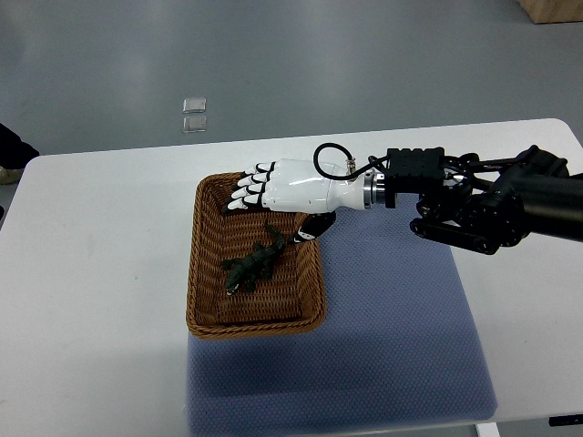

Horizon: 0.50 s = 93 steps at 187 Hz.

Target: Place crocodile in brown basket with right hand

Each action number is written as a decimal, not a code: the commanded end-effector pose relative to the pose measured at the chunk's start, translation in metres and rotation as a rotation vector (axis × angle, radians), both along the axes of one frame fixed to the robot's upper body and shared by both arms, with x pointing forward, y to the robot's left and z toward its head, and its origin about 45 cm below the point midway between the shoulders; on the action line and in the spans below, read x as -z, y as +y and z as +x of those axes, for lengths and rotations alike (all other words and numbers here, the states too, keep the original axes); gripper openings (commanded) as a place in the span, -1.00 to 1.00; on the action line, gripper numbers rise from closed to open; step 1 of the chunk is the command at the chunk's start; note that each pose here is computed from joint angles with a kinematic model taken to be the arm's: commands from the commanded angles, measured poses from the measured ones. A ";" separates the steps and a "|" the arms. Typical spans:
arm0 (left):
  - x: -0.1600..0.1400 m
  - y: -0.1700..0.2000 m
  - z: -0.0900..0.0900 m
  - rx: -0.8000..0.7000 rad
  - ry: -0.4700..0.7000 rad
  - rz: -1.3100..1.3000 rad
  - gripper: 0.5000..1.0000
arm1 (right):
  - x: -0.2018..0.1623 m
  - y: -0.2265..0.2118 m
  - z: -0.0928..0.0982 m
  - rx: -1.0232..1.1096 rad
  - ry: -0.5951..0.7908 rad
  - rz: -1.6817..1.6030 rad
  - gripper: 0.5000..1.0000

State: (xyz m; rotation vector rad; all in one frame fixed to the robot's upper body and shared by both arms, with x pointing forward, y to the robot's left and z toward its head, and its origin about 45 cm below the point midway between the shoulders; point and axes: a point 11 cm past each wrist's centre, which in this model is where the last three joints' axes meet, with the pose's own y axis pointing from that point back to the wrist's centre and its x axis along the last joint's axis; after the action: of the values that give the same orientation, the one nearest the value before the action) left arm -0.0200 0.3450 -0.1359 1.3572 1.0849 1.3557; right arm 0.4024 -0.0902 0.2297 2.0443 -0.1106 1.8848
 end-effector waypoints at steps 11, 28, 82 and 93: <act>0.000 0.000 0.000 0.000 0.000 0.000 1.00 | -0.010 -0.018 0.016 0.137 0.095 0.109 0.65; 0.000 0.000 0.000 0.000 0.000 0.000 1.00 | -0.013 -0.037 0.025 0.232 0.188 0.173 0.65; 0.000 0.000 0.000 0.000 0.000 0.000 1.00 | -0.032 -0.095 0.060 0.529 0.543 0.581 0.65; 0.000 0.000 0.000 0.000 0.000 0.000 1.00 | -0.029 -0.110 0.067 0.604 0.625 0.657 0.65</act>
State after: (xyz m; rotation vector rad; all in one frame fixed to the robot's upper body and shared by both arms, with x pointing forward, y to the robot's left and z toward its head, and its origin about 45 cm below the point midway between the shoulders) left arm -0.0200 0.3450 -0.1359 1.3573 1.0849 1.3557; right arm 0.4586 -0.1761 0.2610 2.4410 -0.9669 1.0946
